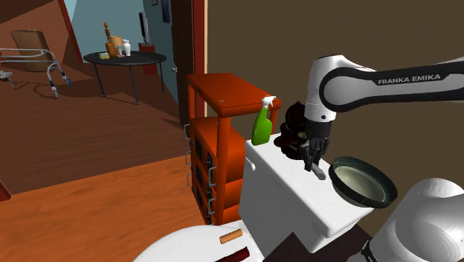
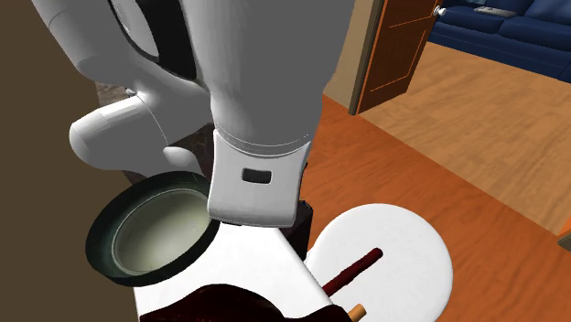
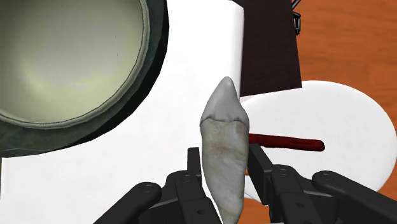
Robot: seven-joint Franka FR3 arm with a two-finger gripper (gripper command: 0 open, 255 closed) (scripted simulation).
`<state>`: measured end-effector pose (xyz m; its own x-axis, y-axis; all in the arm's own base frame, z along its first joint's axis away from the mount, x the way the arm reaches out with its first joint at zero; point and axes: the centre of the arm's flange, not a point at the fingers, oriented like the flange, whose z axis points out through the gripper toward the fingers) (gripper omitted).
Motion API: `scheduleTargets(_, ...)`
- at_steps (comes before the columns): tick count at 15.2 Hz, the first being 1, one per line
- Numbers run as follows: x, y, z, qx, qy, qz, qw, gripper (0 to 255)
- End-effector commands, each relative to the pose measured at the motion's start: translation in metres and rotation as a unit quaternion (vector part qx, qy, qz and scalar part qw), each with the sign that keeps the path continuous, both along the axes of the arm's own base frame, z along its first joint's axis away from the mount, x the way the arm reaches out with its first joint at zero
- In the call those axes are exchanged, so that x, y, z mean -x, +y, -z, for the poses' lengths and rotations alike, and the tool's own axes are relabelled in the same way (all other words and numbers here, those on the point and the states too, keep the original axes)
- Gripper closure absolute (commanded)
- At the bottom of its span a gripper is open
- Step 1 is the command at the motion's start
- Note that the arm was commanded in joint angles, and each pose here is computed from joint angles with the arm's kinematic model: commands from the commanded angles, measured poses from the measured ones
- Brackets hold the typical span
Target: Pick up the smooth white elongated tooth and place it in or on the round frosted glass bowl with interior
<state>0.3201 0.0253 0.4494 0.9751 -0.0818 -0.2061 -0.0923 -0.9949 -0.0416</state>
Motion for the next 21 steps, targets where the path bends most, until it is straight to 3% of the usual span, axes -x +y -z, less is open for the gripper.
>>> scheduleTargets(1,-0.001,0.001,-0.011,0.0,0.0,0.0,1.0,255)
scheduleTargets(13,-0.001,0.001,-0.072,0.0,0.0,0.0,1.0,255)
scheduleTargets(21,0.071,-0.075,-0.078,0.0,0.0,0.0,1.0,255)
